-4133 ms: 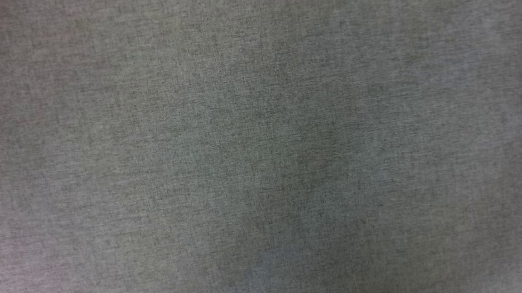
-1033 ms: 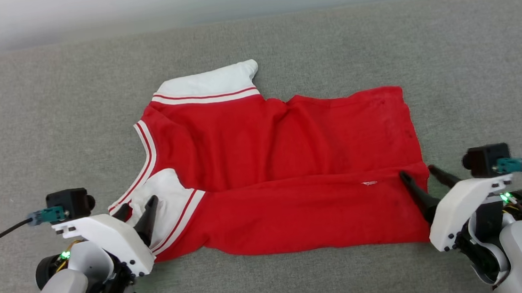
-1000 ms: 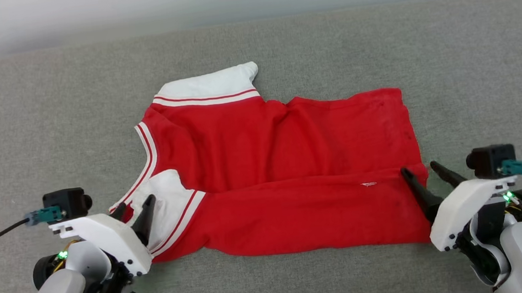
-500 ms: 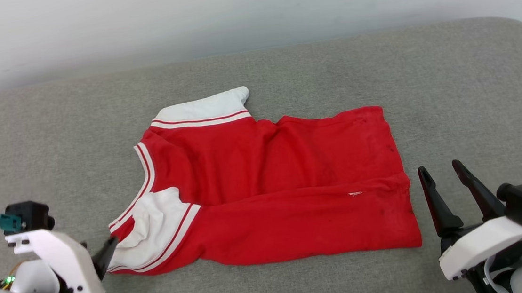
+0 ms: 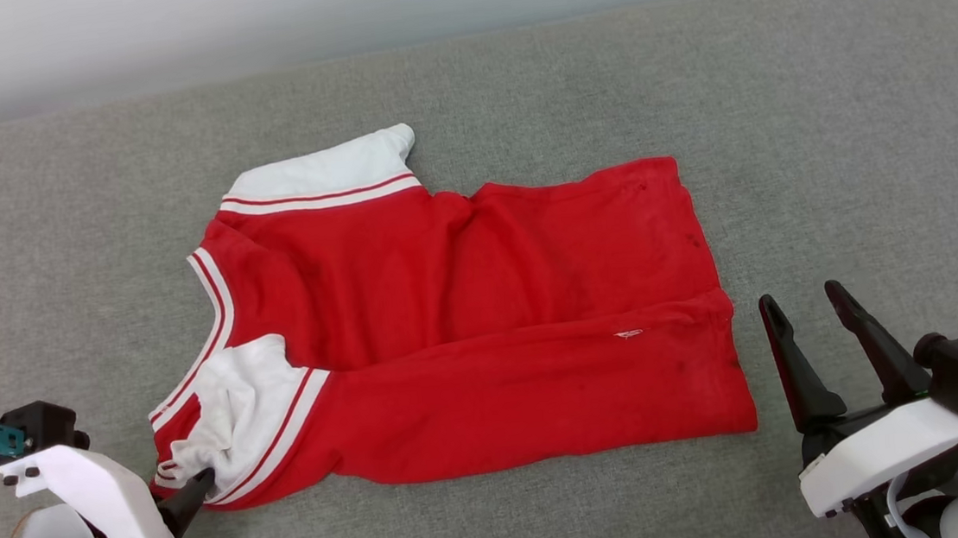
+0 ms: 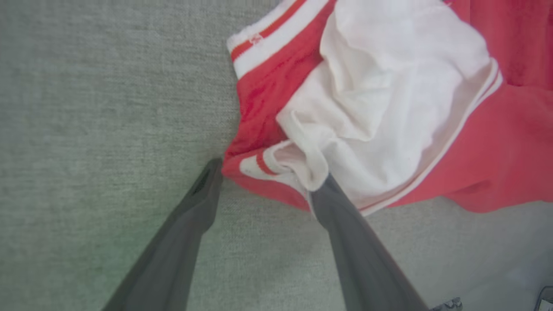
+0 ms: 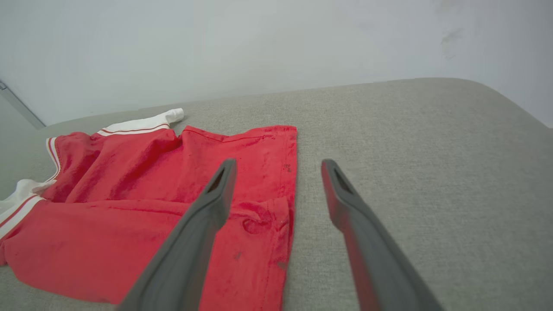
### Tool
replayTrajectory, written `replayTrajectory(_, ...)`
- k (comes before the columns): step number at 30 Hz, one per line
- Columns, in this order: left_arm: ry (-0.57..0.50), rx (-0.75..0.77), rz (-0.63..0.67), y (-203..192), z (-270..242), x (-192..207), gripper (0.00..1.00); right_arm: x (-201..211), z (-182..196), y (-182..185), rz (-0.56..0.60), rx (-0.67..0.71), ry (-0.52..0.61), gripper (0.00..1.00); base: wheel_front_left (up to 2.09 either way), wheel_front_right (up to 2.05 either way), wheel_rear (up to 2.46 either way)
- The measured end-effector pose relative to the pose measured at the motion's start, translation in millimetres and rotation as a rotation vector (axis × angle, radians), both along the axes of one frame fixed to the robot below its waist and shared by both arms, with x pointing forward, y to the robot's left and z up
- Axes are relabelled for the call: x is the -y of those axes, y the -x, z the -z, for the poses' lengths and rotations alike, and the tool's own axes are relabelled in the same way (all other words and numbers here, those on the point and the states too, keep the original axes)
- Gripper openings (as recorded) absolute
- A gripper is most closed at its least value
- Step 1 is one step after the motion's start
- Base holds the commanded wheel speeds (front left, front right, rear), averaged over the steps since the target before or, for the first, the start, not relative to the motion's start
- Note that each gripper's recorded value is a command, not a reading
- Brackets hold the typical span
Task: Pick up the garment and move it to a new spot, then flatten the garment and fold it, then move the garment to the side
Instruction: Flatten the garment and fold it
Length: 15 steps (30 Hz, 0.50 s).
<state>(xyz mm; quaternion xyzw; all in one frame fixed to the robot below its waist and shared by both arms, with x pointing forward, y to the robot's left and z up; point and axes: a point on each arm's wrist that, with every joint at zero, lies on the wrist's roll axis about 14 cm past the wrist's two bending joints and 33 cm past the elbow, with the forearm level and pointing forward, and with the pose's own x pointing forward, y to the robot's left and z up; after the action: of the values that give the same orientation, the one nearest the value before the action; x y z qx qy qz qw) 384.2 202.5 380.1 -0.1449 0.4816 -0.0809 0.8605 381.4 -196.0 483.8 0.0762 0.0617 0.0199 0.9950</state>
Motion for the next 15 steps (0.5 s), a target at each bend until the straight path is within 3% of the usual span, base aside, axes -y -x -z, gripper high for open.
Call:
replayTrajectory(2, 0.030, -0.015, -0.008, -1.3, 7.4, 5.1, 1.00, 1.7, 3.9, -0.2, 0.006, -0.017, 0.001, 1.00, 0.00, 0.00, 0.00)
replayTrajectory(3, 0.042, -0.020, -0.006, -1.9, 9.8, 7.8, 0.93, 2.8, 5.3, -0.2, 0.008, -0.023, 0.002, 1.00, 0.00, 0.00, 0.00)
replayTrajectory(4, 0.051, -0.022, -0.006, -2.9, 11.6, 9.5, 0.36, 3.8, 7.4, -0.3, 0.010, -0.033, 0.002, 1.00, 0.00, 0.00, 0.00)
replayTrajectory(5, 0.061, -0.024, -0.010, -3.6, 12.9, 10.5, 0.36, 4.2, 9.6, -0.3, 0.009, -0.045, 0.002, 1.00, 0.00, 0.00, 0.00)
replayTrajectory(6, 0.064, -0.023, -0.009, -3.9, 13.7, 11.0, 0.12, 4.5, 10.7, -0.4, 0.009, -0.052, 0.001, 1.00, 0.00, 0.00, 0.00)
replayTrajectory(7, 0.067, -0.018, -0.011, -4.2, 14.2, 11.1, 0.00, 5.2, 11.5, -0.6, 0.008, -0.060, -0.001, 1.00, 0.00, 0.00, 0.00)
replayTrajectory(12, 0.080, 0.040, -0.024, -7.9, 11.5, 15.2, 0.00, 9.4, 16.5, -1.9, -0.004, -0.117, -0.023, 1.00, 0.00, 0.00, 0.00)
replayTrajectory(15, 0.056, 0.100, -0.041, -12.1, 4.7, 11.1, 0.00, 11.0, 32.0, 0.4, -0.028, -0.245, -0.049, 1.00, 0.00, 0.00, 0.00)
